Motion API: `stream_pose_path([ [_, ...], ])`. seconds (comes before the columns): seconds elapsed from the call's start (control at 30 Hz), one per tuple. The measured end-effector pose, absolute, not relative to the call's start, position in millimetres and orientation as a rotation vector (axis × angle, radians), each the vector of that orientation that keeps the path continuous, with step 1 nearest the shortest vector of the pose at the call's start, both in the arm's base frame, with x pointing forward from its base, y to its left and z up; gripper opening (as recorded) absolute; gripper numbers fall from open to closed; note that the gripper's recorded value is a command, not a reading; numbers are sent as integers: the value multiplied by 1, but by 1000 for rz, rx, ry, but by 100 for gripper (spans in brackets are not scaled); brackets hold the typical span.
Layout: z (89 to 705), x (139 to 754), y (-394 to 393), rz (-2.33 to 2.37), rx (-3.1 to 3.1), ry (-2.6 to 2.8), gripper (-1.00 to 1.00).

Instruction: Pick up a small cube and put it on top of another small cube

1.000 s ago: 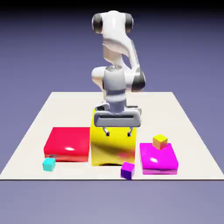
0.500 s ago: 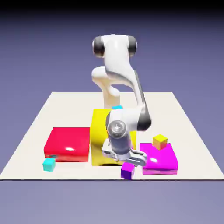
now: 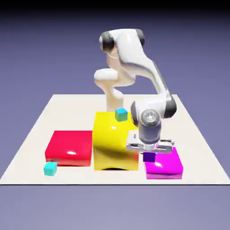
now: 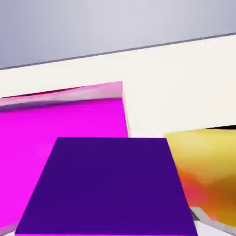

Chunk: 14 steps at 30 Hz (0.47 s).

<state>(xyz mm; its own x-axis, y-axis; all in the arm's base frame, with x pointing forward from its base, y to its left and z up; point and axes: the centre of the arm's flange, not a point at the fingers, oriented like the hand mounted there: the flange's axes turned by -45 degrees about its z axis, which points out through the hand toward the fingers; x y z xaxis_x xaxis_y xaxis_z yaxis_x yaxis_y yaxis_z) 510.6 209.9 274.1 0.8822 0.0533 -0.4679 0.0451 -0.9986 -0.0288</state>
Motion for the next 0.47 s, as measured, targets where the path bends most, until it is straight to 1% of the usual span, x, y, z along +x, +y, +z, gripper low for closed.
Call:
stream_pose_path([
  [0.1, 310, 458, 266, 755, -3079, -381, -100],
  [0.17, 314, 451, 272, 754, -3085, -418, -100],
  [0.27, 265, 435, 268, 754, -3084, -418, -100],
  [0.3, 250, 429, 266, 755, -3084, -419, 100],
  [0.37, 250, 429, 266, 754, -3087, -420, 100],
  [0.47, 298, 447, 271, 753, -3087, -419, 100],
])
